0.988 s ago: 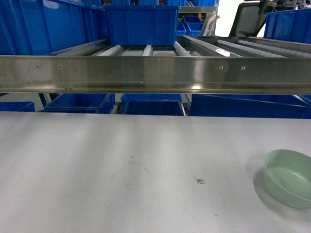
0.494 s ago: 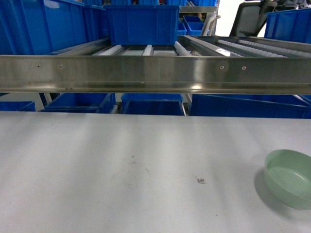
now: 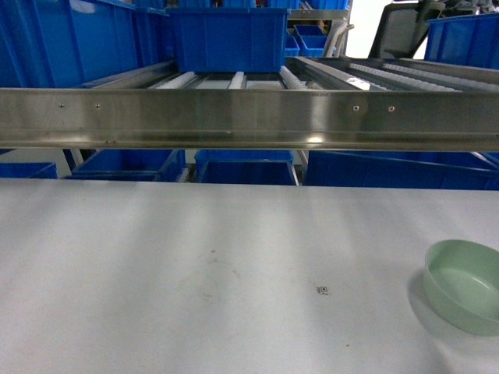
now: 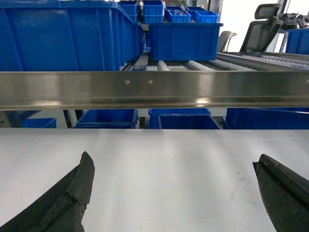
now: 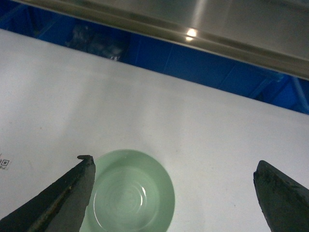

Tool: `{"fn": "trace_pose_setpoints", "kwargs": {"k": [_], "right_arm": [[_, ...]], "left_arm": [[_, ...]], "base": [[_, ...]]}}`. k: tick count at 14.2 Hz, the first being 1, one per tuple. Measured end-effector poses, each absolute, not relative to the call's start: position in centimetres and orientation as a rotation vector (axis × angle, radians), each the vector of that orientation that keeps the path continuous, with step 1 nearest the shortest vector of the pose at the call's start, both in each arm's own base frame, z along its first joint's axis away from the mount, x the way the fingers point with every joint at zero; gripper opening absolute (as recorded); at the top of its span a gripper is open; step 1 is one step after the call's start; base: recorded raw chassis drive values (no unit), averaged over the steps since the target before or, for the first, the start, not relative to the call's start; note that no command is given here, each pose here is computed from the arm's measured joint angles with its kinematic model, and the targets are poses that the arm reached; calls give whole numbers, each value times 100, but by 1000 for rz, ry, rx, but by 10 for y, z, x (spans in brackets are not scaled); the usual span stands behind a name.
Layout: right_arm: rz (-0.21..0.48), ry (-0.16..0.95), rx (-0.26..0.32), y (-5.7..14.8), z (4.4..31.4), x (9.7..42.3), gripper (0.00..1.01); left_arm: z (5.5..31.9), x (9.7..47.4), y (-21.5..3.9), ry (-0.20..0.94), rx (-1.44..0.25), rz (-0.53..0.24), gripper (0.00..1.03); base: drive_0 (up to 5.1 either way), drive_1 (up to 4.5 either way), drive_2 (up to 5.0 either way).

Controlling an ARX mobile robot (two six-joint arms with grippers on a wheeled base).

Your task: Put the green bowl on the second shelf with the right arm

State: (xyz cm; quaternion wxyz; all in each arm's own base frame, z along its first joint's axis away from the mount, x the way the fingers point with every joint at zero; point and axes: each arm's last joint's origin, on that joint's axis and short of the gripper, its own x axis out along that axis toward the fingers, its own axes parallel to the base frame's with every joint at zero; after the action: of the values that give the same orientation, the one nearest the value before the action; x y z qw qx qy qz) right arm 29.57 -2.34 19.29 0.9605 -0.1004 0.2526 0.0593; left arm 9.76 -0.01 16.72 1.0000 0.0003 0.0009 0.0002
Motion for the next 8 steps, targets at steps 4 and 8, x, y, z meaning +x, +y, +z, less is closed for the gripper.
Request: {"fn": "trace_pose_setpoints", "kwargs": {"k": [4,8], "right_arm": [[145,578,-210,-24,197,312,98],[153,644,-226,-26,198,327,98]], "left_arm": [[167,98,0,2,1,0,98],[167,98,0,2,1,0,98]], "base": [[0,0,0],[0,0,0]]}}
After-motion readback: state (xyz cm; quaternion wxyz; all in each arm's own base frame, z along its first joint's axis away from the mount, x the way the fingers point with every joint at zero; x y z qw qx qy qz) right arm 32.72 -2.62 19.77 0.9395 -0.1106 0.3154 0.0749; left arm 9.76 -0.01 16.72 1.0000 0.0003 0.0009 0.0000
